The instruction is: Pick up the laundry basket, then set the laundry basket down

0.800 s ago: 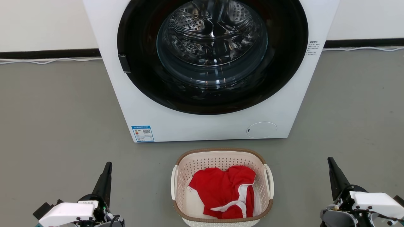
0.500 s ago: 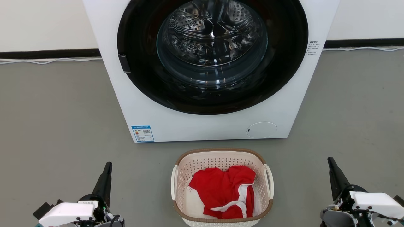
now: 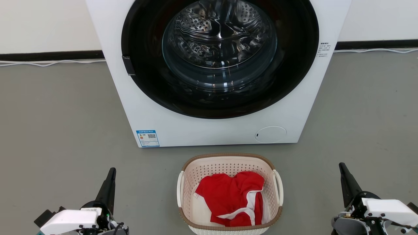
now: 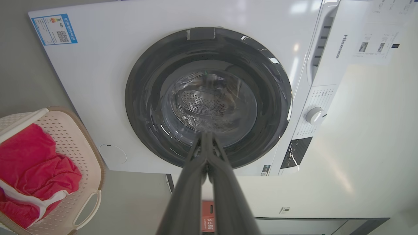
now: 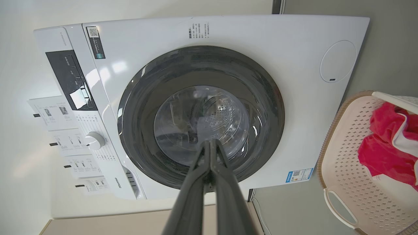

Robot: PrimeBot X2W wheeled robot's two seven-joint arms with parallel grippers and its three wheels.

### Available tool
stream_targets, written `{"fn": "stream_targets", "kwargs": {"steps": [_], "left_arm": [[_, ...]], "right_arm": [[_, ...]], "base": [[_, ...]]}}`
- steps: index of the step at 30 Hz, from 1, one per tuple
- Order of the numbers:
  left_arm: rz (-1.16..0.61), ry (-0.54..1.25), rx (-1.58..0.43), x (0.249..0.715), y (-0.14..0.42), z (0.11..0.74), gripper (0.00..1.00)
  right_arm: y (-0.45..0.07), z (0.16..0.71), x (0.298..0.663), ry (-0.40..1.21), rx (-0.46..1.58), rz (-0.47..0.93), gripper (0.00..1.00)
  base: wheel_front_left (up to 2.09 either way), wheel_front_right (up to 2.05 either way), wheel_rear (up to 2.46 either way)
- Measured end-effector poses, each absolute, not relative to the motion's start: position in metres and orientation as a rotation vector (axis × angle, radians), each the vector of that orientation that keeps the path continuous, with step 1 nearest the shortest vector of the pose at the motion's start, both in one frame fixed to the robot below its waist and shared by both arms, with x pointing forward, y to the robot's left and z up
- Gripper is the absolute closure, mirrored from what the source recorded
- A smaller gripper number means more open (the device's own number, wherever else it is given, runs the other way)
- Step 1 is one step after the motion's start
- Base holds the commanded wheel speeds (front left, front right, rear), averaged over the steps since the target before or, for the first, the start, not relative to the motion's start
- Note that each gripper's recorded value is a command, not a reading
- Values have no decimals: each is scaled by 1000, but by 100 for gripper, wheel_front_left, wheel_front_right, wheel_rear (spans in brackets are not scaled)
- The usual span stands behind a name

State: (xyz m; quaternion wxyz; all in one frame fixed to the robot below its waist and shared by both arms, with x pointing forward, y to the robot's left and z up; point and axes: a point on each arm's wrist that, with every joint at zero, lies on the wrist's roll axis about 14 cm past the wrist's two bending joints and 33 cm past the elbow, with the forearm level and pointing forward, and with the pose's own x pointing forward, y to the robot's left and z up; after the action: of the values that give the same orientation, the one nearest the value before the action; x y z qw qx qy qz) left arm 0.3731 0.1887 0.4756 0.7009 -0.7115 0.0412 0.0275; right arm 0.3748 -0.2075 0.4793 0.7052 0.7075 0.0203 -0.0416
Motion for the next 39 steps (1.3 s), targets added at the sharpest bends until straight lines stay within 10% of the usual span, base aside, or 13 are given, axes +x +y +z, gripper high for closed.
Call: {"fn": "stream_targets", "kwargs": {"steps": [14, 15, 39], "left_arm": [[61, 92, -1584, 373, 189, 476, 100], [65, 95, -1585, 373, 189, 474, 0], [146, 149, -1523, 357, 184, 446, 0]], "right_arm": [[-208, 479, 375, 45, 1573, -92, 100], [-207, 478, 374, 49, 1573, -96, 0], [-205, 457, 363, 96, 1454, -155, 0]], "base": [[0, 0, 0], [0, 0, 0], [0, 0, 0]]}}
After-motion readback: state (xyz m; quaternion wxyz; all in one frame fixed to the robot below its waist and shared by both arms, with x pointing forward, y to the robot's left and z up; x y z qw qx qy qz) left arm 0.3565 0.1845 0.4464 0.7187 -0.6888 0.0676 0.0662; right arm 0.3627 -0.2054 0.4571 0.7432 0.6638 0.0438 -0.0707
